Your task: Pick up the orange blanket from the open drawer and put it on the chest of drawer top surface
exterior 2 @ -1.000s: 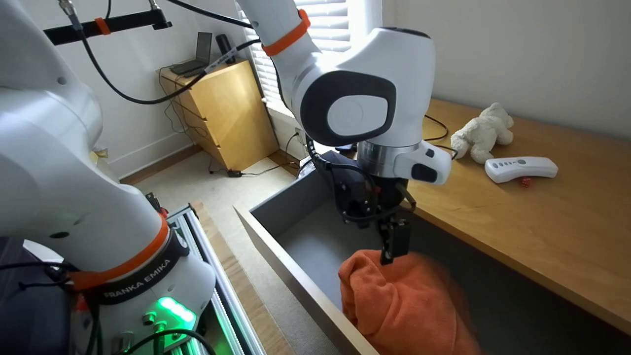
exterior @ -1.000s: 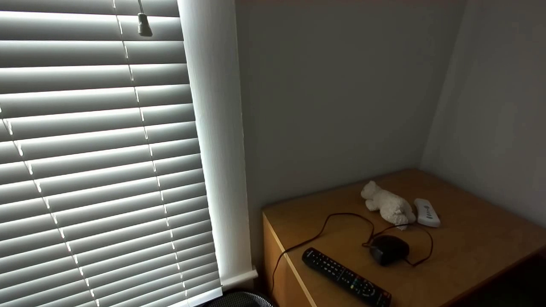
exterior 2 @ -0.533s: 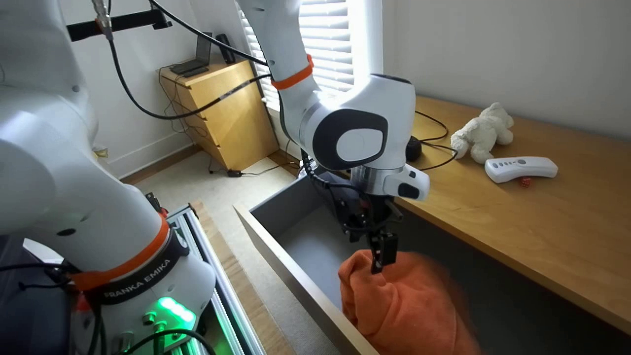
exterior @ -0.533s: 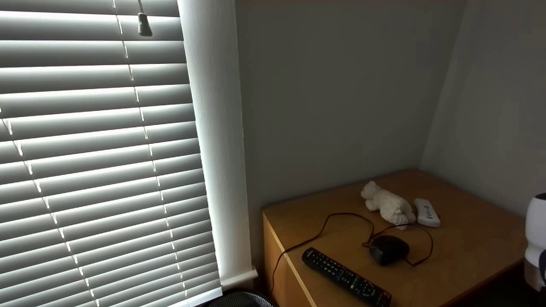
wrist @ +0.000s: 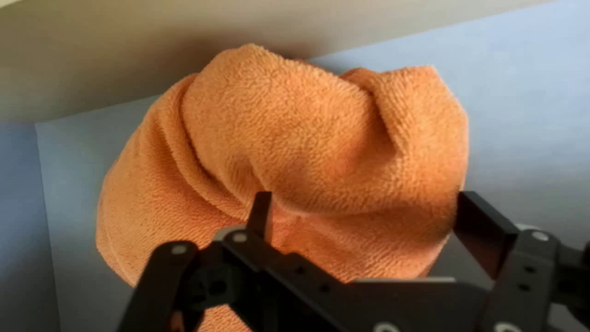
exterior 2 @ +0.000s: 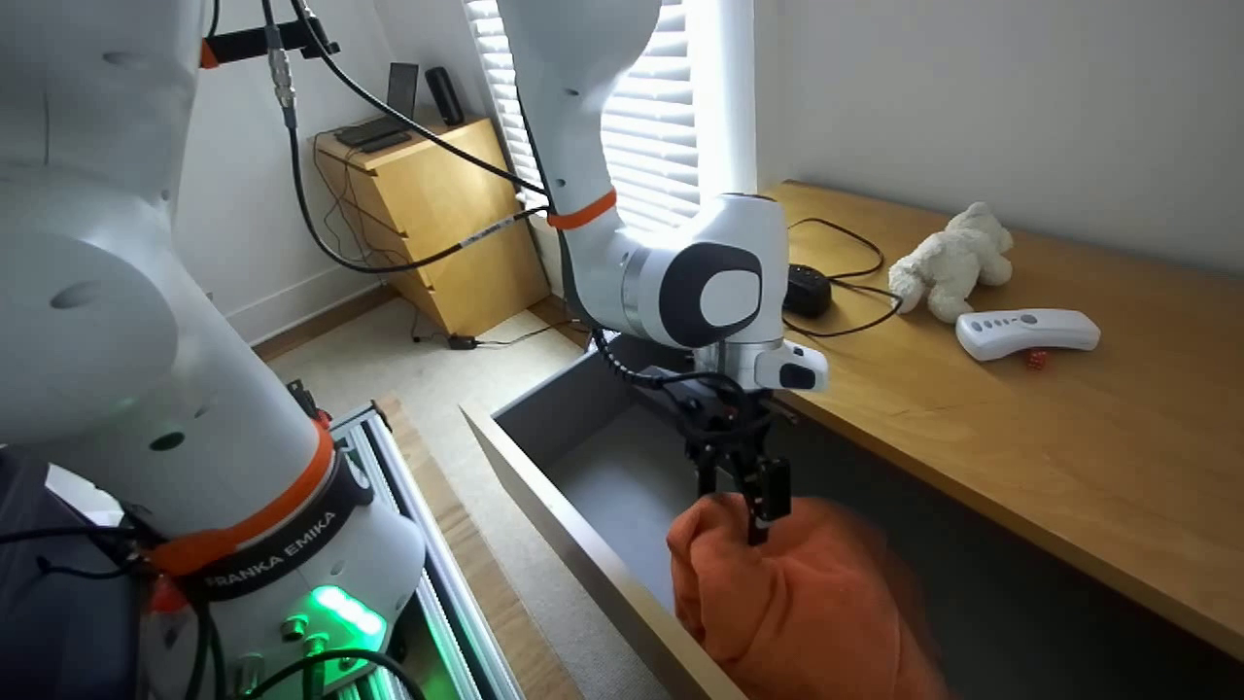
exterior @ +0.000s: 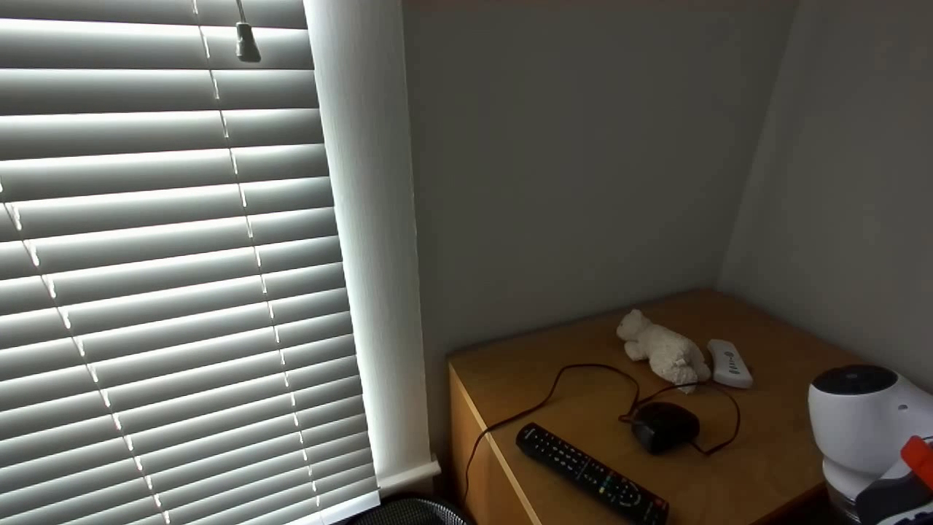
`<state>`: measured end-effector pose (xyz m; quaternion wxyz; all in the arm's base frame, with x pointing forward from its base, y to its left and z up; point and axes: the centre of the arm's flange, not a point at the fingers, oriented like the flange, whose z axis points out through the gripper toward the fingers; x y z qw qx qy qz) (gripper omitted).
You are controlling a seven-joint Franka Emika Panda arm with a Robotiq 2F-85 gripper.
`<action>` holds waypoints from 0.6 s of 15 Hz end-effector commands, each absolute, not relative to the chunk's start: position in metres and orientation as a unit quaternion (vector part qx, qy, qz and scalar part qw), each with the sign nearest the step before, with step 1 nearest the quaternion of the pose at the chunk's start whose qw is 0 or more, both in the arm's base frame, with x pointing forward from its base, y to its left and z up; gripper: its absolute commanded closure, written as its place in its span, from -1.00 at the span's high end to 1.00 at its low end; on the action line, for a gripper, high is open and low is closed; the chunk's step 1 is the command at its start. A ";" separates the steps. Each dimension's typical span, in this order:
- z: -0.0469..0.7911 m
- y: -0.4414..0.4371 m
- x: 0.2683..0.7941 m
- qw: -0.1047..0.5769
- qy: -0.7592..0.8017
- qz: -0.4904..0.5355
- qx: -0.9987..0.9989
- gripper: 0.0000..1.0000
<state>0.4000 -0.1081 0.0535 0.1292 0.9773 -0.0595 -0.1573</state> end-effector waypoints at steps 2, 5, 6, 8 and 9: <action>0.014 -0.113 0.398 0.176 -0.038 -0.179 0.967 1.00; -0.006 -0.121 0.388 0.192 -0.034 -0.200 0.960 1.00; -0.011 -0.124 0.384 0.193 -0.032 -0.205 0.959 1.00; -0.022 -0.129 0.379 0.199 -0.017 -0.212 0.957 1.00; -0.028 -0.132 0.377 0.203 -0.013 -0.212 0.956 1.00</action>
